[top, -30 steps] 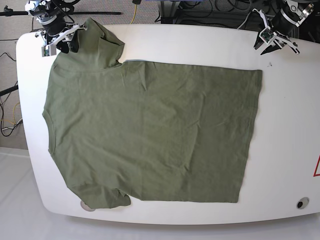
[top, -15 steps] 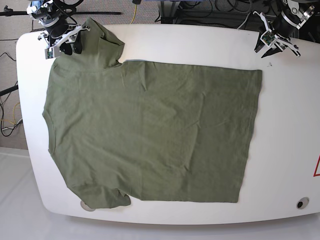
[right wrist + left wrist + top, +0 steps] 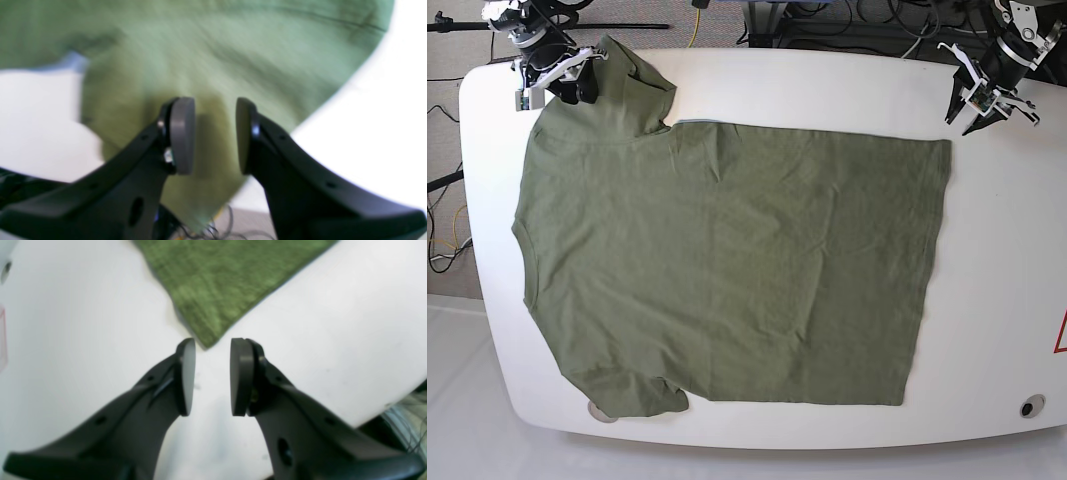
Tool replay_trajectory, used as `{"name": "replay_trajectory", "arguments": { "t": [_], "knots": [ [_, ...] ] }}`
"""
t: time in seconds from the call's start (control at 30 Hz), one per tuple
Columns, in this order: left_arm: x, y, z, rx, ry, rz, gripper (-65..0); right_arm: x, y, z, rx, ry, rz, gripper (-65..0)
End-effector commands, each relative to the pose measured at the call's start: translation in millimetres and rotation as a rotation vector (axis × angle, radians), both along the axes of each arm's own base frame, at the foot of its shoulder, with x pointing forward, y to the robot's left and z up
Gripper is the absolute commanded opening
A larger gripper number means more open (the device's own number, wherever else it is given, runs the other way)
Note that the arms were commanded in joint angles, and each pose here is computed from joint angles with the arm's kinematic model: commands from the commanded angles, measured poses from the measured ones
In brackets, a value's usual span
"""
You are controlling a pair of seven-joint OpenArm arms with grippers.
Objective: Fold the T-shirt properly
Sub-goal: 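Close right gripper on the sleeve fabric and lift it slightly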
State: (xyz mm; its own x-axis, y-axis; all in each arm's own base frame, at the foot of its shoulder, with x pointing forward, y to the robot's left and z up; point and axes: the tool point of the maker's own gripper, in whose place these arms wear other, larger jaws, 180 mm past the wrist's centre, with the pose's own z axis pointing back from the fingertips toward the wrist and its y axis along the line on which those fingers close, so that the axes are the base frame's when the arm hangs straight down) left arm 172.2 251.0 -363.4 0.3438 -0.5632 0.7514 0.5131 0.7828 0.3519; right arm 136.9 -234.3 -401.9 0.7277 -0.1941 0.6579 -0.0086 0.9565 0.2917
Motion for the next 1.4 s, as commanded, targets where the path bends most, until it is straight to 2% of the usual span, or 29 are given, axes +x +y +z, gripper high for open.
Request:
{"name": "replay_trajectory", "arguments": {
  "t": [0.0, 0.4, 0.47, 0.53, 0.67, 0.8, 1.07, 1.33, 1.37],
  "knots": [
    [5, 0, 13, -0.021, -0.048, 0.001, -49.5, 3, -1, 6, 0.006, -0.021, 0.005, -44.2],
    [2, -9, 9, 0.038, -0.034, -0.044, -50.1, 4, 1, 2, -0.018, 0.018, 0.035, -45.5],
    [-2, -9, -1, 0.087, -0.002, -0.067, -50.1, 1, -2, -3, -0.081, 0.047, 0.063, -48.8],
    [-4, -8, -5, 0.104, 0.012, -0.068, -49.7, 0, -4, -5, -0.105, 0.061, 0.071, -50.4],
    [-5, -7, -7, 0.113, 0.021, -0.071, -49.0, -1, -7, -9, -0.134, 0.081, 0.082, -51.7],
    [4, -10, 1, 0.079, -0.012, -0.081, -47.2, 3, -9, -11, -0.151, 0.081, 0.081, -49.2],
    [13, -5, 9, 0.081, -0.032, -0.087, -45.9, 0, -7, -14, -0.140, 0.086, 0.082, -45.8],
    [9, -4, 7, 0.072, -0.018, -0.083, -47.8, -6, -1, -20, -0.085, 0.102, 0.069, -42.9],
    [11, -5, 7, 0.077, -0.023, -0.088, -47.9, -6, 0, -24, -0.051, 0.106, 0.054, -42.2]
  ]
}}
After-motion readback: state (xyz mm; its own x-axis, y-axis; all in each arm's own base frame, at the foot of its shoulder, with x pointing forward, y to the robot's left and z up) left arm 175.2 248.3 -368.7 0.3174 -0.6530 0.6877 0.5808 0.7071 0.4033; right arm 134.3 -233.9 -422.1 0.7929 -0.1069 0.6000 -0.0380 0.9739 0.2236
